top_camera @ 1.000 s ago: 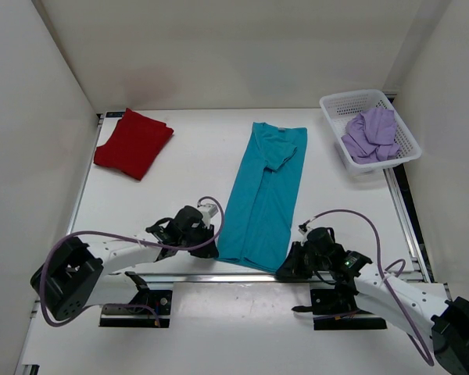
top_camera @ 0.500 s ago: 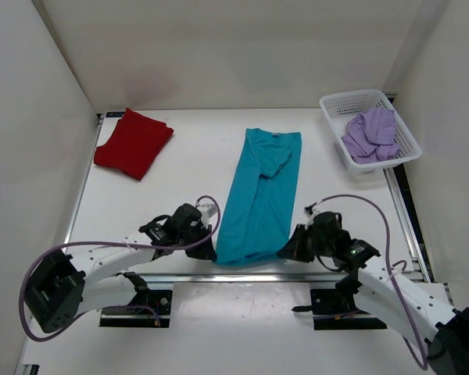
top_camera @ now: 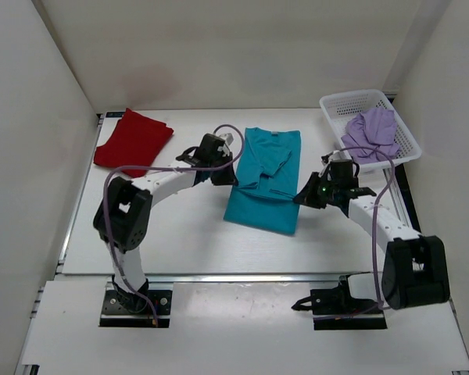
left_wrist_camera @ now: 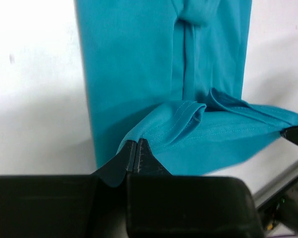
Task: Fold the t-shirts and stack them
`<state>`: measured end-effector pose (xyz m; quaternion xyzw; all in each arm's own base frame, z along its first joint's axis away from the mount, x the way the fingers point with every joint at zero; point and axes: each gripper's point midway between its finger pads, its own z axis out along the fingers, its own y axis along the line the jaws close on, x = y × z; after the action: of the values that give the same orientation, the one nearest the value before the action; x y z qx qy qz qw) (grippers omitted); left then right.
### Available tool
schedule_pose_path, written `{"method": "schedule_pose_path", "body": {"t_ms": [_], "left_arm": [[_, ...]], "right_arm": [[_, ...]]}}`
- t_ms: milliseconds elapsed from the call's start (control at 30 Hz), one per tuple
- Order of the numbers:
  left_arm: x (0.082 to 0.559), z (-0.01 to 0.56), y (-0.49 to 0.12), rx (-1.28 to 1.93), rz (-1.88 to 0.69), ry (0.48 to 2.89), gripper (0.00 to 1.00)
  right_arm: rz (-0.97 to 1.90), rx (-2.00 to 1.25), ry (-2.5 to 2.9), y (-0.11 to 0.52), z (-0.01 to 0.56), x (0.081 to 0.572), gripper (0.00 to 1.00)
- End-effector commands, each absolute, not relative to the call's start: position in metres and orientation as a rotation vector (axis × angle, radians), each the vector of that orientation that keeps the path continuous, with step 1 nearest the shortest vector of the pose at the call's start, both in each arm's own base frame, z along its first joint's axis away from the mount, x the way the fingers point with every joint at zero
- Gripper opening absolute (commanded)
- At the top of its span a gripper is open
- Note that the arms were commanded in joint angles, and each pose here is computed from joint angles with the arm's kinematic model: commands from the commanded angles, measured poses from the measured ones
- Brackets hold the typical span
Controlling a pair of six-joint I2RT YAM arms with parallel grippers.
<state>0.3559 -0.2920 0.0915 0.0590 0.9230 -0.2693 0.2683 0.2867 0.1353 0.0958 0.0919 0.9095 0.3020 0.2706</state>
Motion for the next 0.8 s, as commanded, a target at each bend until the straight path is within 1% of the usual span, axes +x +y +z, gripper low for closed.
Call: {"method": "schedule_pose_path", "body": {"t_ms": [0, 200, 267, 367, 400, 467, 533, 567, 633, 667, 700, 733, 767], "left_arm": [[0.39, 0.107, -0.299, 0.148, -0.698, 2.442, 0.0], [0.428, 0.101, -0.3, 0.071, -0.71, 2.421, 0.0], [0.438, 0.1, -0.299, 0.06, -0.704, 2.408, 0.01], [0.459, 0.09, -0.298, 0.016, -0.684, 2.419, 0.05], [0.461, 0.077, -0.295, 0.004, -0.674, 2.449, 0.07], [0.468, 0.078, -0.298, -0.026, -0.743, 2.436, 0.17], [0.473, 0.078, -0.296, -0.044, -0.78, 2.418, 0.31], [0.477, 0.085, -0.291, -0.062, -0.775, 2.387, 0.39], [0.479, 0.104, -0.283, -0.09, -0.773, 2.328, 0.43], [0.479, 0.102, -0.273, -0.121, -0.764, 2.324, 0.44], [0.483, 0.12, -0.272, -0.136, -0.788, 2.274, 0.46], [0.481, 0.124, -0.267, -0.148, -0.787, 2.261, 0.45], [0.478, 0.123, -0.265, -0.165, -0.796, 2.266, 0.46]], "right_arm": [[0.778, 0.192, 2.345, 0.128, 0.116, 0.328, 0.0], [0.799, 0.237, 2.295, 0.116, 0.109, 0.356, 0.0], [0.807, 0.25, 2.293, 0.114, 0.105, 0.367, 0.0], [0.793, 0.286, 2.358, 0.112, 0.079, 0.385, 0.0], [0.81, 0.274, 2.351, 0.115, 0.081, 0.392, 0.0], [0.814, 0.296, 2.373, 0.114, 0.069, 0.4, 0.0], [0.838, 0.297, 2.351, 0.115, 0.073, 0.408, 0.0], [0.842, 0.292, 2.336, 0.115, 0.079, 0.412, 0.02], [0.84, 0.274, 2.319, 0.117, 0.086, 0.417, 0.08], [0.84, 0.266, 2.309, 0.116, 0.09, 0.417, 0.1], [0.84, 0.273, 2.317, 0.117, 0.088, 0.417, 0.16], [0.848, 0.253, 2.294, 0.118, 0.098, 0.417, 0.26], [0.851, 0.254, 2.278, 0.118, 0.105, 0.416, 0.3]]}}
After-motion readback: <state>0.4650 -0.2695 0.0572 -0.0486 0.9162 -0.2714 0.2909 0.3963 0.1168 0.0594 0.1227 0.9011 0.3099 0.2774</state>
